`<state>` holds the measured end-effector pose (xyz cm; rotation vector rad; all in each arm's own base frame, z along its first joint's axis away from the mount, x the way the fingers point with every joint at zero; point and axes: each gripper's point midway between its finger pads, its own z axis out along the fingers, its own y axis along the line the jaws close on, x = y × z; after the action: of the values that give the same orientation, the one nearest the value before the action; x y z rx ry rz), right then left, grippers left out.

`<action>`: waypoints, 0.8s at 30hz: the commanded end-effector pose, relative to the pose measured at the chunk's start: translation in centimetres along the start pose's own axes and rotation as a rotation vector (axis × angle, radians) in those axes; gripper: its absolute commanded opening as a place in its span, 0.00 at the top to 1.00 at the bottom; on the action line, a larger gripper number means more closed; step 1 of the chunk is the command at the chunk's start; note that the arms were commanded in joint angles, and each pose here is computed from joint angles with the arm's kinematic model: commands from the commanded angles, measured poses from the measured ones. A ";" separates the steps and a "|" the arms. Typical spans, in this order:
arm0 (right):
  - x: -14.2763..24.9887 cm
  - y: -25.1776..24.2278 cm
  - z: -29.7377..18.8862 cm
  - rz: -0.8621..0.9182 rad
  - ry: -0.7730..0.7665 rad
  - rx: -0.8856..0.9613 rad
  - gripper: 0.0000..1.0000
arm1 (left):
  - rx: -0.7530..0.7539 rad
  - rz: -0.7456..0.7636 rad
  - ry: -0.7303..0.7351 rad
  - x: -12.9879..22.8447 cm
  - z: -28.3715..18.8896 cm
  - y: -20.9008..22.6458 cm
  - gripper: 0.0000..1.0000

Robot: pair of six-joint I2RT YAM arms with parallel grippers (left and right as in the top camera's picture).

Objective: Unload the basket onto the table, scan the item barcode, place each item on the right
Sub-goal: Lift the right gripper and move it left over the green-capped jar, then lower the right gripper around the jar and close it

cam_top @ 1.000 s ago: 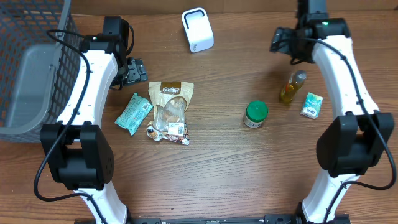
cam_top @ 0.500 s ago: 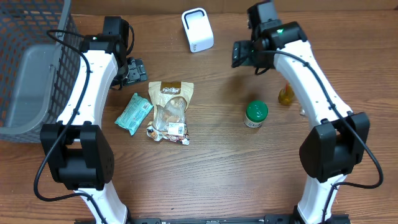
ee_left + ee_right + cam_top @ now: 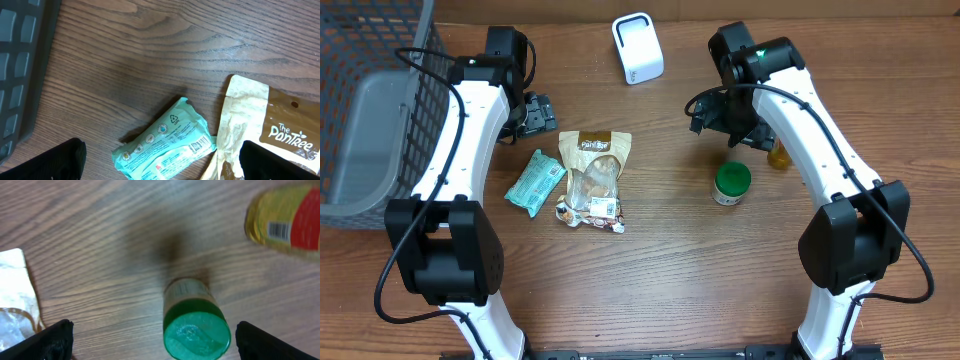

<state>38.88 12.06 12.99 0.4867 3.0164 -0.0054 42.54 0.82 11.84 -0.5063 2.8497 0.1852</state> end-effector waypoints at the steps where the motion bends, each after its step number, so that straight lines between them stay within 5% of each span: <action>1: 0.9 -1.7 0.4 0.084 0.005 0.077 0.00 | -0.008 0.014 -0.016 -0.6 -0.2 0.0 0.00; 24: 5.2 -3.5 6.7 0.125 0.142 0.140 0.00 | -0.008 0.014 -0.016 -0.6 -0.2 0.0 0.00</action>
<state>33.26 9.82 5.25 0.7116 3.1496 -0.2217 42.55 0.80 11.84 -0.5057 2.8494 0.1850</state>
